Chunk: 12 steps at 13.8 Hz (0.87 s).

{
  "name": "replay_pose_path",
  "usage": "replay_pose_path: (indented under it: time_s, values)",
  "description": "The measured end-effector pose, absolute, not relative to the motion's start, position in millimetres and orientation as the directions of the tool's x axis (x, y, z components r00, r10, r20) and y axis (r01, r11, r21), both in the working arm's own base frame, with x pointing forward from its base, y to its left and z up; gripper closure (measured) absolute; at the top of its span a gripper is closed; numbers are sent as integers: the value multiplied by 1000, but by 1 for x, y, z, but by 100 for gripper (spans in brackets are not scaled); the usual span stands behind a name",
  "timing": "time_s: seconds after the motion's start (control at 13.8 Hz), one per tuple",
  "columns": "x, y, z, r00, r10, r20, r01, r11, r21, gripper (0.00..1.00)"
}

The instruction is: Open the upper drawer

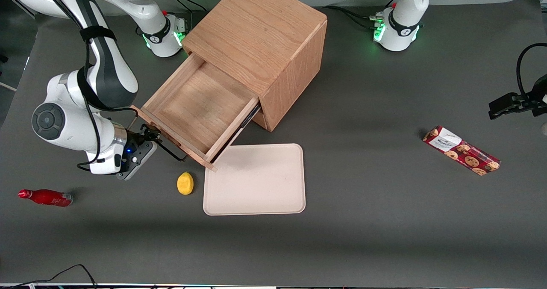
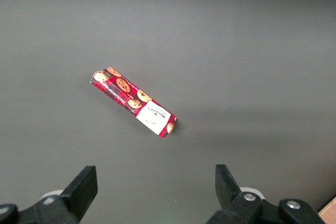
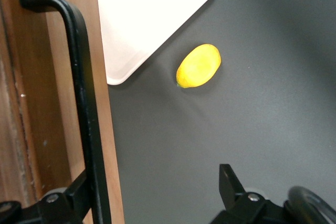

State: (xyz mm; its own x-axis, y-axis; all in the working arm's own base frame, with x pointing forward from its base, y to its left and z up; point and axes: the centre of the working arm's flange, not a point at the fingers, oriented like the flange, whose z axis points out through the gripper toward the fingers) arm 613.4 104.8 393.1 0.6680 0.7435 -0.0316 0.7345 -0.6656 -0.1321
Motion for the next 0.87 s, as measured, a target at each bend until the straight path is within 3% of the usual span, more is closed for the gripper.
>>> replay_pose_path:
  time_s: [0.51, 0.87]
  values:
    - [613, 104, 428, 659, 749, -74, 732, -661, -166, 0]
    - [609, 99, 500, 677, 736, -8, 733, -675, -90, 0]
